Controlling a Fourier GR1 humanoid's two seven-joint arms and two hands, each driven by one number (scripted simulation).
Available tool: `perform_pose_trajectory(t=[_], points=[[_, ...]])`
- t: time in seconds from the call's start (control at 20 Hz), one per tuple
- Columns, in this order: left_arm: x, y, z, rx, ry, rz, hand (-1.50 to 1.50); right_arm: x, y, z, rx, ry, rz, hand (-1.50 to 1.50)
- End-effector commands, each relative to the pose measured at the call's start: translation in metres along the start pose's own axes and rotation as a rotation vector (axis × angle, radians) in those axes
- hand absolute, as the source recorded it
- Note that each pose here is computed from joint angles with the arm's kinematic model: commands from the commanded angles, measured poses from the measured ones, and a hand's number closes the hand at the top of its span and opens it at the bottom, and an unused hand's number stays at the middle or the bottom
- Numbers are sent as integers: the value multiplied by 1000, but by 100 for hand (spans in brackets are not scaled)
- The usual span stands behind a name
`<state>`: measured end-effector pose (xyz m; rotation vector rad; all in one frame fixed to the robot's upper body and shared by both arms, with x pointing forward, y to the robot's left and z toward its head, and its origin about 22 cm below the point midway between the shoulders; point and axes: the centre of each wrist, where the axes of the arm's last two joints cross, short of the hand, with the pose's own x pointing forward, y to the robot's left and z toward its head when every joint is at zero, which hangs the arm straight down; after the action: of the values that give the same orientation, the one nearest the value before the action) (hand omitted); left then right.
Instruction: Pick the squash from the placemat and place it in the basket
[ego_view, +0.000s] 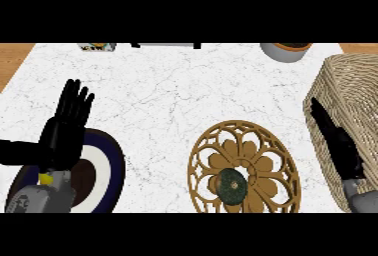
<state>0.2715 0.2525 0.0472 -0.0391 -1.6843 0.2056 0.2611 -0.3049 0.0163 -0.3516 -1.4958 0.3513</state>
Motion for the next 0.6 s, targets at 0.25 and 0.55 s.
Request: perform_pose_trajectory(t=[0.25,0.55], points=[[25,7,-12,-313,-60,-403,0,88,45,-14,474,-452,-278,150],[10,12,-8,-337,-18,-397,0,106,156,62,667,-792,-245,-150]])
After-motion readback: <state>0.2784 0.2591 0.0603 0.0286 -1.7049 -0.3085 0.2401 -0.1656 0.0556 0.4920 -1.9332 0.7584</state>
